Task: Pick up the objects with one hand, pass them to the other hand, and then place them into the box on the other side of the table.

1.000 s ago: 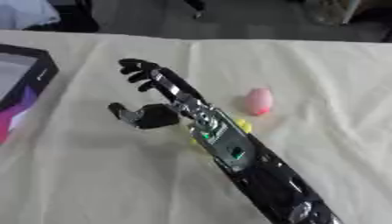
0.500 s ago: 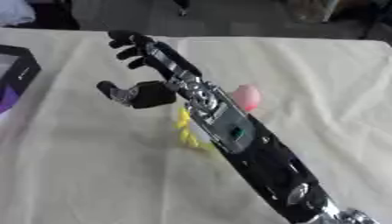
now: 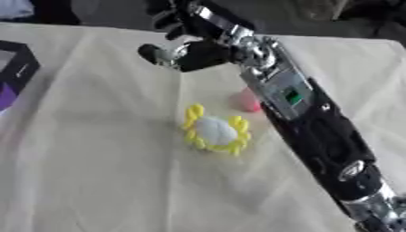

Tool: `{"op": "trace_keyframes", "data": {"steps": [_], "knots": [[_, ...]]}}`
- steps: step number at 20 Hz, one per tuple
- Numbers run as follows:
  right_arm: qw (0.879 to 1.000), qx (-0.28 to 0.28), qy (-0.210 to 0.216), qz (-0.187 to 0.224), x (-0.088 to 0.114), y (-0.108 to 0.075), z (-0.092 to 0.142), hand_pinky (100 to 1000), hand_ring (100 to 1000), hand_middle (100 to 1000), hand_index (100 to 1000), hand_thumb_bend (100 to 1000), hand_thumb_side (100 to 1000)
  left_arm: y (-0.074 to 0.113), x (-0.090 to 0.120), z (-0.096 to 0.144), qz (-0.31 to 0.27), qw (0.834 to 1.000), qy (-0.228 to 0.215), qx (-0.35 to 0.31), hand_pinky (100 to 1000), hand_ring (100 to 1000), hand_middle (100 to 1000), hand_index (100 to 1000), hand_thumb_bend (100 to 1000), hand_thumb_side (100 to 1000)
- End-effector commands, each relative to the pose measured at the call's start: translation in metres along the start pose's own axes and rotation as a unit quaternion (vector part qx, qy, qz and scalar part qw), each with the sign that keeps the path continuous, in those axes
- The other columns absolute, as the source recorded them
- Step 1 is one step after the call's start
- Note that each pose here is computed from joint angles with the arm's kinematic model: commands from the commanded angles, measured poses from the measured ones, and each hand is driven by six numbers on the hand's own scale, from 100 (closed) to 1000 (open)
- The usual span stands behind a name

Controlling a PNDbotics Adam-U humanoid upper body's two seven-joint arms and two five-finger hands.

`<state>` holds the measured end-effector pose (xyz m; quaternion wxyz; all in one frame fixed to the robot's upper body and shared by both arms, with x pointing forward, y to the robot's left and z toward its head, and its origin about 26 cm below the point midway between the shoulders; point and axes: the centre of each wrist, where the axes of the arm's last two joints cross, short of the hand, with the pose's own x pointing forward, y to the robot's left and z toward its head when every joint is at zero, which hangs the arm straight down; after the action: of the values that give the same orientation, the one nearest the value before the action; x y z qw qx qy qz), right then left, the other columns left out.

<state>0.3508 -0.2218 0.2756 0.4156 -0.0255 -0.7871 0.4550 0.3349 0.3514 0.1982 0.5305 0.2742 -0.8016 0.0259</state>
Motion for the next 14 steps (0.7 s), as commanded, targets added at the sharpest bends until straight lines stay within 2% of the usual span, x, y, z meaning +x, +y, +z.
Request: {"op": "trace_keyframes", "data": {"steps": [1, 6, 11, 14], "knots": [[0.998, 0.036, 0.002, 0.057, 0.019, -0.021, 0.013, 813, 863, 878, 927, 454, 380, 0.008, 0.009, -0.004, -0.009, 1.0, -0.018, 0.008, 802, 657, 697, 682, 788, 505], [0.987, 0.095, 0.011, 0.129, 0.047, -0.025, 0.029, 820, 868, 878, 930, 514, 416, 0.009, 0.008, -0.003, -0.016, 1.0, -0.016, 0.007, 802, 656, 695, 679, 787, 505], [0.977, 0.15, 0.05, 0.146, 0.055, -0.024, 0.037, 822, 871, 877, 927, 553, 449, 0.009, 0.009, -0.003, -0.022, 1.0, -0.018, 0.005, 802, 657, 694, 679, 787, 504], [0.97, 0.172, 0.056, 0.163, 0.06, -0.029, 0.037, 825, 872, 877, 926, 589, 450, 0.01, 0.008, -0.002, -0.026, 0.999, -0.018, 0.005, 802, 657, 693, 679, 787, 503]]}}
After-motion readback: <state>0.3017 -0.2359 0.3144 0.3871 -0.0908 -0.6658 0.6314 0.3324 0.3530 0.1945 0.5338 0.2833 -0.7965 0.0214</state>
